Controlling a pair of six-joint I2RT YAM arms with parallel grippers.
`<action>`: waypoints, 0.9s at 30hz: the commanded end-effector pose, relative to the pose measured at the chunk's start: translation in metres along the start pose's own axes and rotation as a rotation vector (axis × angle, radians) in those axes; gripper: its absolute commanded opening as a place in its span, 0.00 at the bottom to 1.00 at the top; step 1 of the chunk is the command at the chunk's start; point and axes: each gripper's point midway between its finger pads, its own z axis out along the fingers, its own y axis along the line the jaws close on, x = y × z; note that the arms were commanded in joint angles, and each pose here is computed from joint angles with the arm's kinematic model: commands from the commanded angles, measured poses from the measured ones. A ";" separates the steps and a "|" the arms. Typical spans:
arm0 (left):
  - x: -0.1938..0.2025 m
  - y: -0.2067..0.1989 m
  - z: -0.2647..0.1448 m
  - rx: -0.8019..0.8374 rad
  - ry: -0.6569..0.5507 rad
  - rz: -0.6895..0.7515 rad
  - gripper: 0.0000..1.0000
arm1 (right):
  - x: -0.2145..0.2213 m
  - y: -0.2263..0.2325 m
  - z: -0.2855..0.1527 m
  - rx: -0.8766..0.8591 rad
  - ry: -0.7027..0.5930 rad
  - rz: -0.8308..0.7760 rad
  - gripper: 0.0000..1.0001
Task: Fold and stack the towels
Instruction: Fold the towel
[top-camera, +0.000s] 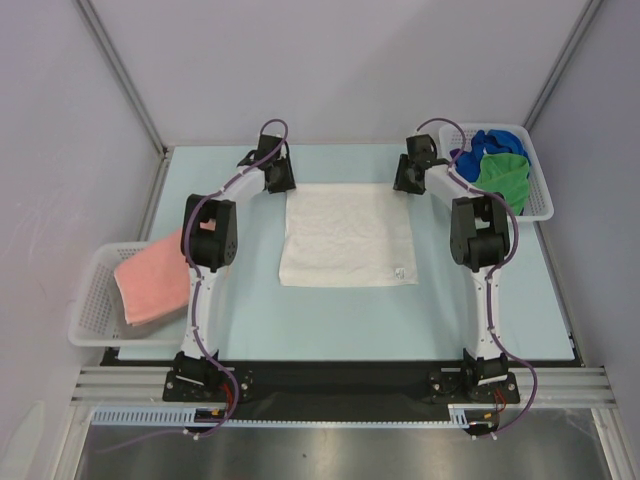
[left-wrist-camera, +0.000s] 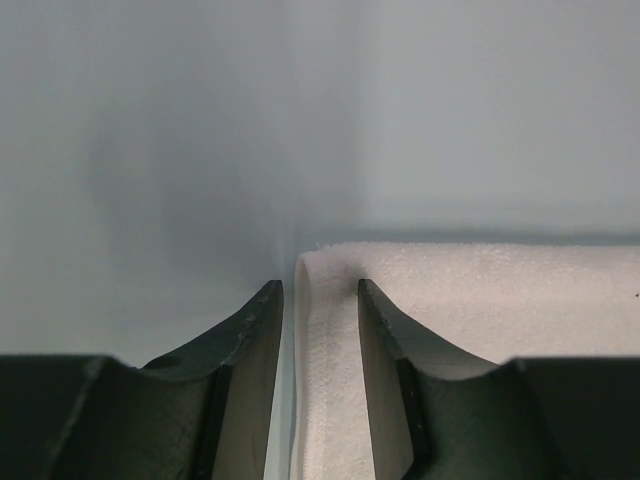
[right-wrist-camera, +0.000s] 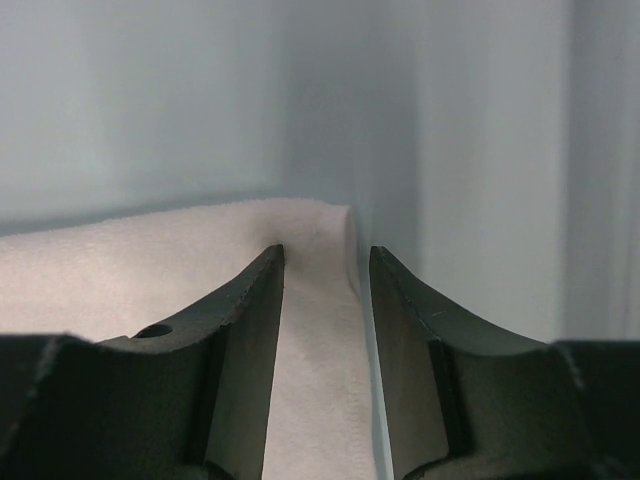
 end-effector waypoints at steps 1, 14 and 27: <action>0.020 -0.006 0.007 0.024 0.047 0.018 0.41 | -0.010 -0.008 -0.003 0.054 -0.020 -0.034 0.45; 0.023 -0.006 0.010 0.011 0.057 0.014 0.41 | -0.010 -0.004 0.008 0.060 -0.024 -0.051 0.47; 0.029 -0.012 0.011 0.020 0.069 0.016 0.29 | -0.007 0.008 0.002 0.044 -0.027 -0.077 0.35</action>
